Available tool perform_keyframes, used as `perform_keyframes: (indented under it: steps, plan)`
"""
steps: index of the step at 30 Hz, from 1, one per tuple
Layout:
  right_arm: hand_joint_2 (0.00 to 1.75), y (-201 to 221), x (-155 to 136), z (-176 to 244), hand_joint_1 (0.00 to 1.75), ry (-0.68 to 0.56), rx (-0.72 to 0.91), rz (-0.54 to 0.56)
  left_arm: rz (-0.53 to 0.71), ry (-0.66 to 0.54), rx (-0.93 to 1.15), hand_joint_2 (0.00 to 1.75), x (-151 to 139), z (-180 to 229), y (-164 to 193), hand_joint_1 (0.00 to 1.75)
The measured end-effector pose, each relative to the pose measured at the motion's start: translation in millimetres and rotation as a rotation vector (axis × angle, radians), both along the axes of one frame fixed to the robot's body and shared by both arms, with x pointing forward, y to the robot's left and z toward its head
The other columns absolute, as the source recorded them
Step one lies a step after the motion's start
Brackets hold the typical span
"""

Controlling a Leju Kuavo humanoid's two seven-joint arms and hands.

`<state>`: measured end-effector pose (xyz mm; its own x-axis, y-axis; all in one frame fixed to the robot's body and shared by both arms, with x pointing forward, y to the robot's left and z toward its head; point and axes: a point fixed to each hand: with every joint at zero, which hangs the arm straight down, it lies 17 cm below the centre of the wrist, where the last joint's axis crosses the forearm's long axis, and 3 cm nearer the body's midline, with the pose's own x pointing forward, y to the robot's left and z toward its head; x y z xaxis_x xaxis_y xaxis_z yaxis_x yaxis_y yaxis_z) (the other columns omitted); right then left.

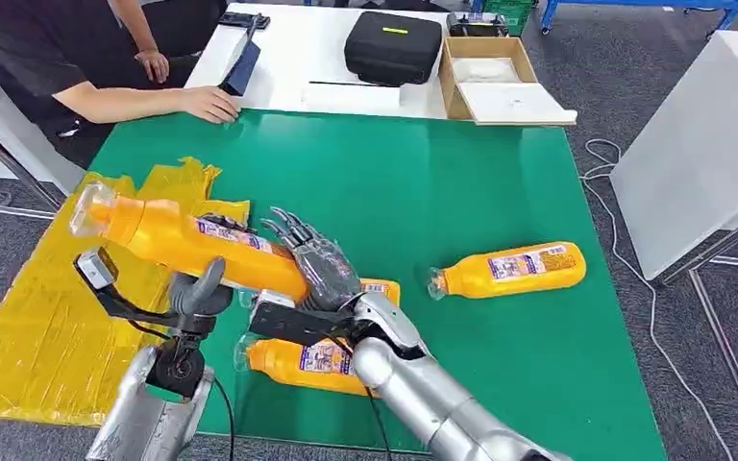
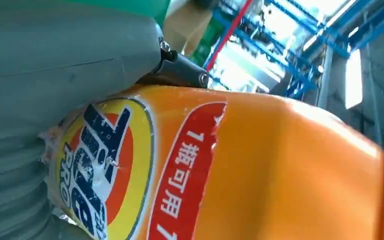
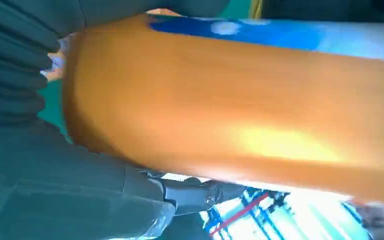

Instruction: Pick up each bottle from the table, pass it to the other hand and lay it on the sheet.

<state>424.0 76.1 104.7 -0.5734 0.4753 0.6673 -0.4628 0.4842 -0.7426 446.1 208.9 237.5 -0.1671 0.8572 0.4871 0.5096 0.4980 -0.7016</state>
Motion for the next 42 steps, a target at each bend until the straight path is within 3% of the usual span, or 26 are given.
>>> perform_keyframes:
  steps: [6, 11, 13, 16, 21, 25, 27, 30, 38, 42]
  plan:
    - [0.0, -58, 0, -22, 0.0, 0.043, 0.043, -0.101, 0.052, -0.04, -0.011, 1.75, 6, 11, 26, 1.75]
    - [0.0, -75, -4, -20, 0.0, 0.034, 0.067, -0.137, 0.107, -0.038, 0.028, 1.75, 12, 9, 39, 1.75]
    - [0.0, -83, -5, -20, 0.0, 0.027, 0.067, -0.153, 0.186, -0.025, 0.102, 1.75, 18, 5, 47, 1.75]
    - [0.0, -93, -11, -18, 0.0, 0.017, 0.065, -0.184, 0.433, -0.002, 0.379, 1.75, 35, -3, 68, 1.75]
    - [0.0, -115, -24, -12, 0.0, 0.017, 0.1, -0.217, 0.995, -0.016, 0.942, 1.75, 57, 21, 136, 1.75]
    - [0.0, -126, -29, -11, 0.0, 0.016, 0.119, -0.216, 1.42, -0.087, 1.35, 1.75, 52, 53, 169, 1.75]
    - [0.0, -126, -30, -10, 0.0, 0.018, 0.128, -0.205, 1.566, -0.197, 1.562, 1.75, 47, 63, 167, 1.75]
    - [0.0, -126, -28, -7, 0.0, 0.012, 0.139, -0.197, 1.636, -0.344, 1.836, 1.75, 47, 59, 165, 1.75]
    - [0.0, -125, -22, -1, 0.0, 0.006, 0.157, -0.184, 1.659, -0.274, 2.171, 1.75, 55, 33, 197, 1.75]
    - [0.0, -127, -23, -5, 0.0, 0.013, 0.156, -0.178, 1.658, -0.217, 2.213, 1.75, 56, 25, 203, 1.75]
